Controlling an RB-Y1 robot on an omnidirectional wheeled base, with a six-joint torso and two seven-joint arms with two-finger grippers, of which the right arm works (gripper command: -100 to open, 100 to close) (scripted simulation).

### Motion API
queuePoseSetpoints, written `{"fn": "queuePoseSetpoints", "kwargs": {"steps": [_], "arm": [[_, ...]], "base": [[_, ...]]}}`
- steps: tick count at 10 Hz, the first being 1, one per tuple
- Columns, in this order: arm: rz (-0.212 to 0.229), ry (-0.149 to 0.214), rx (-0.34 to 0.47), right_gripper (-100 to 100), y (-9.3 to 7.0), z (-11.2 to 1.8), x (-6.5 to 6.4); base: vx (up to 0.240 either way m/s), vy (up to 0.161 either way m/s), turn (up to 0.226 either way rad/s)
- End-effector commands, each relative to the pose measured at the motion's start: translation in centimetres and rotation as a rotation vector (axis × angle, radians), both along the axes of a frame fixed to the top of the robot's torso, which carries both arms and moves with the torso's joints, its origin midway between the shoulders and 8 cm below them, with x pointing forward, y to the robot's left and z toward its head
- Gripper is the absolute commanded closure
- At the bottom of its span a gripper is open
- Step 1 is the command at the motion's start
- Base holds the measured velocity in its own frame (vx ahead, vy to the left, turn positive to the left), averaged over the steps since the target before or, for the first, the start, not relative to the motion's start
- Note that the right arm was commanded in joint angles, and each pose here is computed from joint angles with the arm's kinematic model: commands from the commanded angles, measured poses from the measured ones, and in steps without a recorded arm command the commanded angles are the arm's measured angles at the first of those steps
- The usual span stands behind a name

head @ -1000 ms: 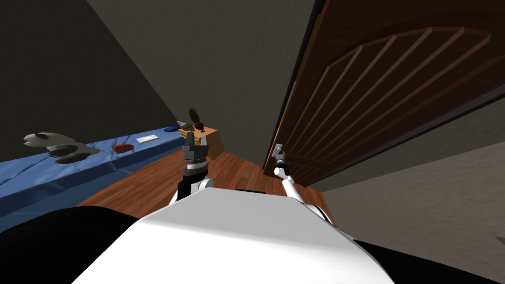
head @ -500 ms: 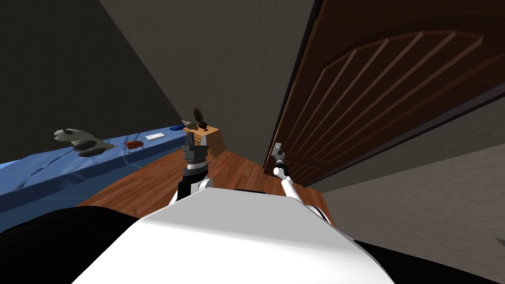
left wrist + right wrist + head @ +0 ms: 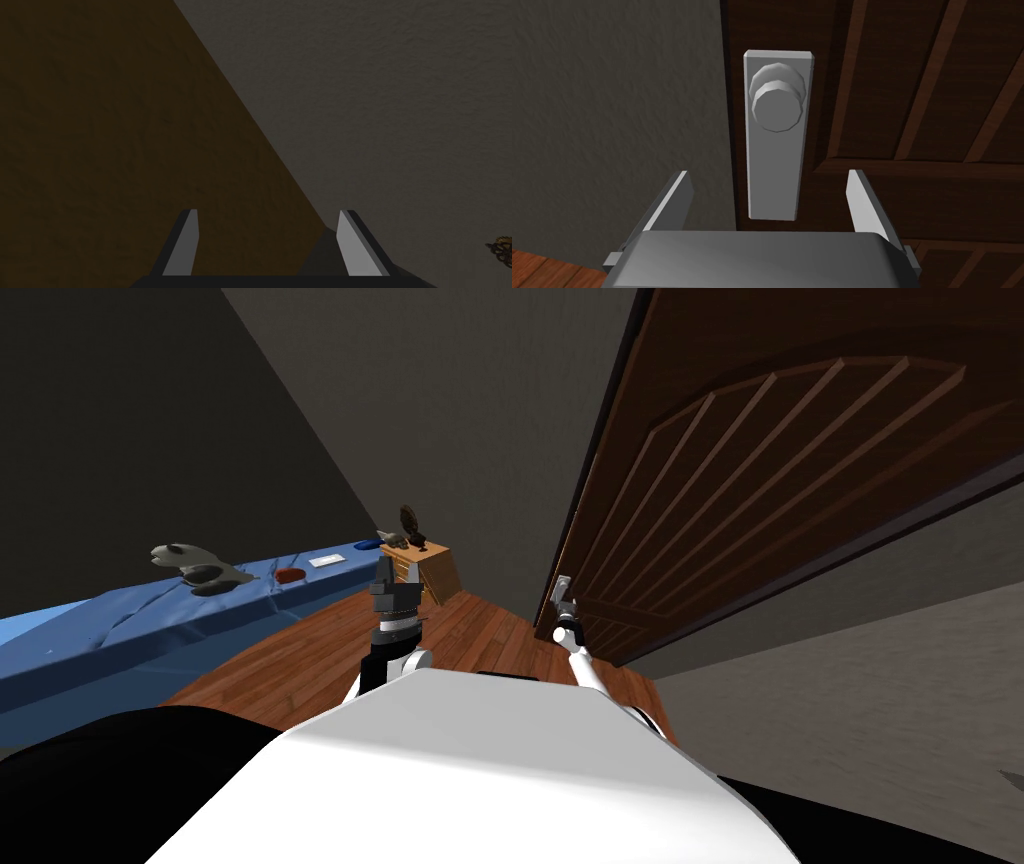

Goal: Pull the door open

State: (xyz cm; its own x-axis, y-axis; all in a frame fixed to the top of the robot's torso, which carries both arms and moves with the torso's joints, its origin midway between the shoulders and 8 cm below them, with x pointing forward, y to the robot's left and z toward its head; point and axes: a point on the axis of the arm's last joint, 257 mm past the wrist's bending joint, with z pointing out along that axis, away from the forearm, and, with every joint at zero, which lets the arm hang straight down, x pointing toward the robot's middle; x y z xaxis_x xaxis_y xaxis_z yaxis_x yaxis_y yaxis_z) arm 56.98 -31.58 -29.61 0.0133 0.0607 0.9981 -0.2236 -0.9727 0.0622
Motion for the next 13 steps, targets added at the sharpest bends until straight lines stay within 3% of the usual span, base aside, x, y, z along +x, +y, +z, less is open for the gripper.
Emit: {"fn": "queuePoseSetpoints", "kwargs": {"steps": [1,3,8,12,13], "arm": [[-0.005,-0.012,0.055,-100,0.1,0.0,-0.1],[0.002,-0.01,0.037,-100,-0.2,0.0,-0.1],[0.026,-0.013,0.038,-100,-1.6,0.1,-0.5],[0.035,-0.01,0.039,-100,-1.9,0.0,-0.6],[0.035,-0.01,0.039,100,-1.9,0.0,-0.6]], "base": [[-0.076,-0.029,0.043],[0.042,0.013,-0.004],[0.223,0.049,-0.042],[0.151,-0.042,-0.038],[-0.009,0.003,0.004]]}}
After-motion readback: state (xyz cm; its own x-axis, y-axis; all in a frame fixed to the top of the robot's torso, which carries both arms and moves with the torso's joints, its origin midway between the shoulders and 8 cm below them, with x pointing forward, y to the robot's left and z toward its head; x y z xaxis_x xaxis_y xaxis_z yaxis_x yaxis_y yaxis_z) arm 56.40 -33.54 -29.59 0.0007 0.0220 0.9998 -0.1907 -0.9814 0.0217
